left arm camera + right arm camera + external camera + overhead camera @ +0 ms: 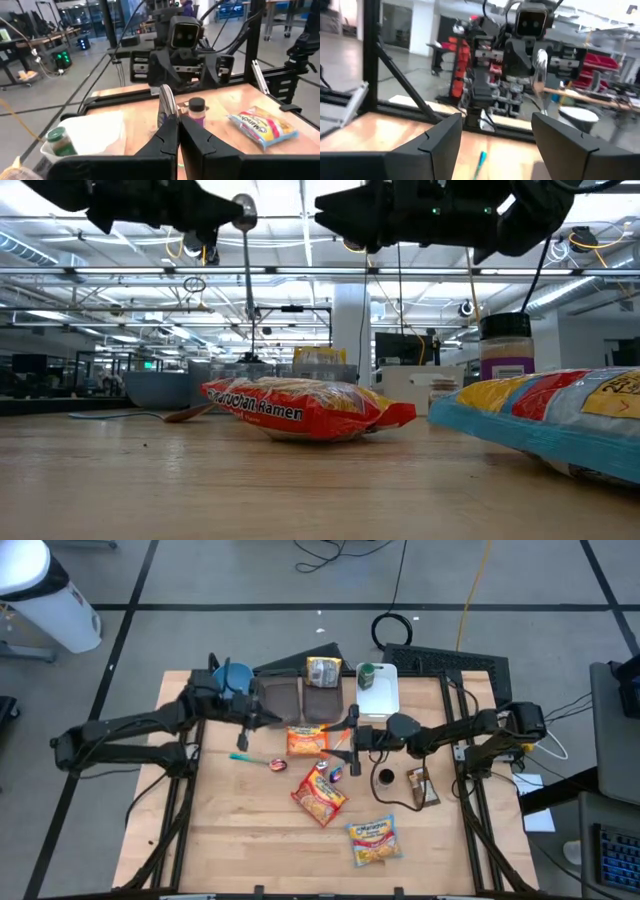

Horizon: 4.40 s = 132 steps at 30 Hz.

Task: Pick & Place Food Item
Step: Put the blue patterned spoon into the left black bin

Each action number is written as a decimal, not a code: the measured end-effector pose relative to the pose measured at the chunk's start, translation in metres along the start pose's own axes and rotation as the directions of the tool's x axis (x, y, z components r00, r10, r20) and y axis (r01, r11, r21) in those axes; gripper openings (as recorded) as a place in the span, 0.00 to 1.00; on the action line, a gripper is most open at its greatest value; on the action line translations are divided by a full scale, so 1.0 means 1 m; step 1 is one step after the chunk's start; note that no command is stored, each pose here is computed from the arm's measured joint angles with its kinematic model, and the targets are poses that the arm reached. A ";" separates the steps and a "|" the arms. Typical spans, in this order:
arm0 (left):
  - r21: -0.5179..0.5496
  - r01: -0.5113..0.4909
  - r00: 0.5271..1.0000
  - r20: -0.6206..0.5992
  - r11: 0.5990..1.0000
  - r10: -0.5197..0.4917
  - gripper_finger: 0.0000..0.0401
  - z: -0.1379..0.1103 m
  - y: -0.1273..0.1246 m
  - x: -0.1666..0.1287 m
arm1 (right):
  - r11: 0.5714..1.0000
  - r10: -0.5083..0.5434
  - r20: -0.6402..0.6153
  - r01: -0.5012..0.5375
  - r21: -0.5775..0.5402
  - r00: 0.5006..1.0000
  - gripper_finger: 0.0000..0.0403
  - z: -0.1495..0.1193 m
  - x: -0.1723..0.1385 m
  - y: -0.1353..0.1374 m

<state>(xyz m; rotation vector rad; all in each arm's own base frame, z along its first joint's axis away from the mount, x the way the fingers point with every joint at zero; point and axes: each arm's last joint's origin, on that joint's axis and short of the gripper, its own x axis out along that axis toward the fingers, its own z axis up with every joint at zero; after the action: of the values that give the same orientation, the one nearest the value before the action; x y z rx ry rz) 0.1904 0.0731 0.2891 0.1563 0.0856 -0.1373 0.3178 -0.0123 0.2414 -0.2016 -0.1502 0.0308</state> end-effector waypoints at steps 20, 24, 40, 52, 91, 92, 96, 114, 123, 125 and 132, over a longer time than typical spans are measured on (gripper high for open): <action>-0.037 -0.056 0.992 -0.113 0.998 0.051 0.01 -0.058 0.080 -0.031 | 0.997 -0.060 -0.076 0.063 0.045 0.995 0.56 -0.021 -0.014 -0.012; -0.040 -0.093 0.988 -0.125 0.995 0.087 0.03 -0.071 0.094 -0.032 | 0.996 -0.072 -0.080 0.075 0.044 0.994 0.56 -0.021 -0.014 -0.016; -0.056 -0.221 0.938 -0.287 0.974 0.196 0.02 -0.115 0.115 -0.032 | 0.993 -0.104 -0.096 0.109 0.041 0.990 0.56 -0.025 -0.017 -0.027; 0.030 -0.214 0.891 -0.403 0.976 0.208 0.01 -0.123 0.106 -0.020 | 0.993 -0.109 -0.103 0.113 0.041 0.989 0.56 -0.025 -0.017 -0.029; -0.147 -0.173 0.805 -0.590 0.974 0.053 0.04 -0.147 0.117 0.029 | 0.993 -0.098 -0.134 0.106 0.053 0.986 0.56 -0.028 -0.017 -0.028; -0.152 -0.164 0.801 -0.598 0.975 0.041 0.03 -0.147 0.119 0.031 | 0.993 -0.098 -0.136 0.106 0.054 0.986 0.56 -0.029 -0.017 -0.028; -0.159 -0.139 0.793 -0.609 0.977 0.014 0.01 -0.146 0.122 0.038 | 0.993 -0.095 -0.150 0.104 0.054 0.984 0.56 -0.030 -0.017 -0.027; -0.126 -0.044 0.710 -0.702 0.991 -0.057 0.03 -0.145 0.106 0.033 | 0.988 -0.118 -0.090 0.126 0.087 0.989 0.56 -0.039 -0.035 -0.024; -0.093 -0.019 0.679 -0.732 0.996 -0.055 0.07 -0.145 0.099 0.039 | 0.980 -0.135 -0.099 0.148 0.134 0.986 0.56 -0.041 -0.036 -0.029; -0.081 -0.012 0.685 -0.726 0.997 -0.051 0.07 -0.144 0.099 0.041 | 0.980 -0.135 -0.099 0.147 0.134 0.986 0.56 -0.041 -0.036 -0.028; -0.071 -0.002 0.693 -0.719 0.997 -0.050 0.04 -0.143 0.097 0.044 | 0.980 -0.133 -0.098 0.146 0.133 0.986 0.56 -0.041 -0.036 -0.028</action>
<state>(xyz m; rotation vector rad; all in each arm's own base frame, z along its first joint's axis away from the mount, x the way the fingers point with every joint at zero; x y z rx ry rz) 0.2372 0.1856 0.1587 0.1345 0.8940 -0.0911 0.2888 -0.0498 0.2023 -0.0519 -0.0726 -0.1070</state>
